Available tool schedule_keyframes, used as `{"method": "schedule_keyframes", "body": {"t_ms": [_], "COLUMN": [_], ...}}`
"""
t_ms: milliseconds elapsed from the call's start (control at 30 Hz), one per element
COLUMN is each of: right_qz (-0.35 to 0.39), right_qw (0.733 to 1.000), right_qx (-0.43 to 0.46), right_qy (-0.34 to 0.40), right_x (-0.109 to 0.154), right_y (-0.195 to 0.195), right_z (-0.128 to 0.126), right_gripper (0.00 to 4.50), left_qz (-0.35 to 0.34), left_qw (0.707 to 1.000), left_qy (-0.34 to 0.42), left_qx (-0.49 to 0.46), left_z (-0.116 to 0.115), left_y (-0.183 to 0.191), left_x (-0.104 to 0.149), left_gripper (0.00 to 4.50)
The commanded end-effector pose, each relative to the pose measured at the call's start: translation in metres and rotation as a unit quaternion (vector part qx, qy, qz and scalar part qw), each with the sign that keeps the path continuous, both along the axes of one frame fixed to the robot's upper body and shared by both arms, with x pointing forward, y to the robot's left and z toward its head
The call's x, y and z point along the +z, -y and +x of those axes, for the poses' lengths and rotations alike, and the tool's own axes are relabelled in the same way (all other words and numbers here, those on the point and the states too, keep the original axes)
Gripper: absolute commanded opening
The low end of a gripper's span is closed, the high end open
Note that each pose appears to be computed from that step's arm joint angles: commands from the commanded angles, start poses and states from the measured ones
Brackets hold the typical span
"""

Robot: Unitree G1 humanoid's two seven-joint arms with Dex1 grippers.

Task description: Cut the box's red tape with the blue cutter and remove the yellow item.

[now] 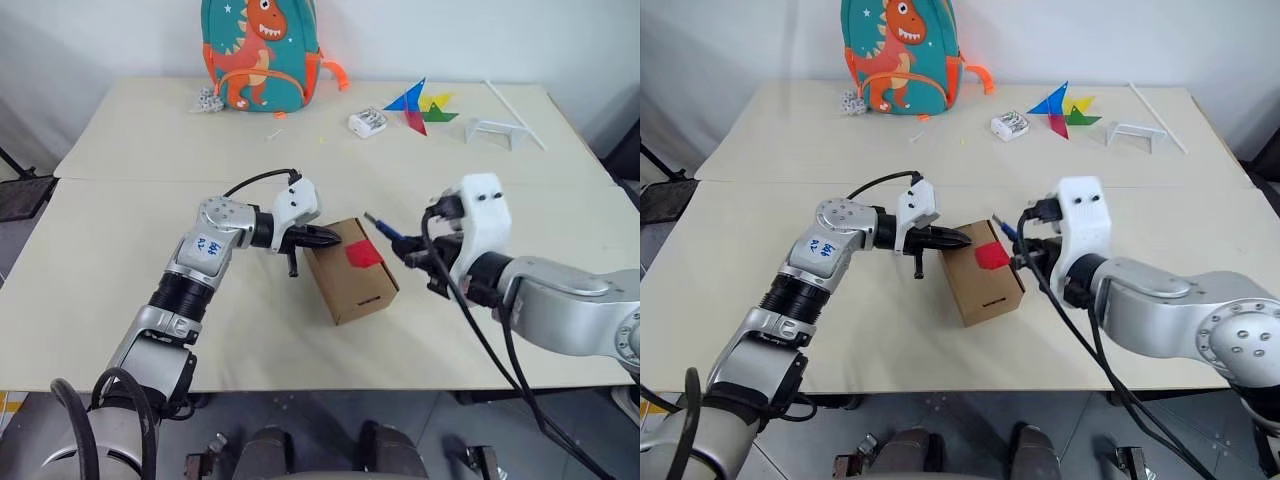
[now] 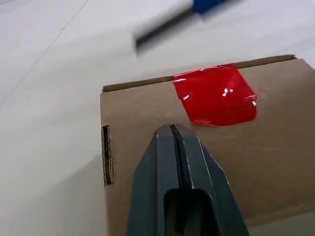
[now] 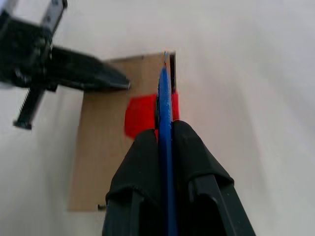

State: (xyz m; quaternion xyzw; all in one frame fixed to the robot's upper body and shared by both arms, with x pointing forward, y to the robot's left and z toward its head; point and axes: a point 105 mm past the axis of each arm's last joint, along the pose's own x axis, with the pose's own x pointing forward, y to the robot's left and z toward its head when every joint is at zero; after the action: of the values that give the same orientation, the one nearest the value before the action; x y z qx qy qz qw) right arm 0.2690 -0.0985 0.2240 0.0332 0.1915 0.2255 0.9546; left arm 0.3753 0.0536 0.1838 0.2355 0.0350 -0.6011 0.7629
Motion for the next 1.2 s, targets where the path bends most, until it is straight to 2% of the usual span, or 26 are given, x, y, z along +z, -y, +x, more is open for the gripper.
{"method": "schedule_keyframes", "body": {"t_ms": [33,200,500,800,1200], "right_qz": [0.027,-0.028,-0.066,-0.049,-0.034], "right_qw": [1.0,0.999,0.996,0.997,0.998], "right_qx": [-0.005,0.02,0.048,0.046,0.043], "right_qy": [0.007,-0.009,-0.043,-0.029,-0.038], "right_x": [0.008,0.005,0.011,0.028,0.022], "right_y": [-0.001,0.014,0.035,0.028,0.015], "right_z": [0.002,0.008,0.018,0.03,0.035], "right_gripper": [0.13,0.13,0.13,0.13,0.13], "left_qz": [0.009,0.021,0.025,0.032,0.039], "left_qw": [1.0,0.999,0.999,0.999,0.999], "left_qy": [0.017,0.018,0.017,0.012,0.007], "left_qx": [-0.015,-0.018,-0.02,-0.003,0.007], "left_z": [-0.003,-0.005,-0.006,-0.003,-0.001], "left_y": [0.006,0.011,0.019,0.015,0.008], "left_x": [0.005,-0.004,-0.013,-0.019,-0.018], "left_gripper": [0.0,0.0,0.0,0.0,0.0]}}
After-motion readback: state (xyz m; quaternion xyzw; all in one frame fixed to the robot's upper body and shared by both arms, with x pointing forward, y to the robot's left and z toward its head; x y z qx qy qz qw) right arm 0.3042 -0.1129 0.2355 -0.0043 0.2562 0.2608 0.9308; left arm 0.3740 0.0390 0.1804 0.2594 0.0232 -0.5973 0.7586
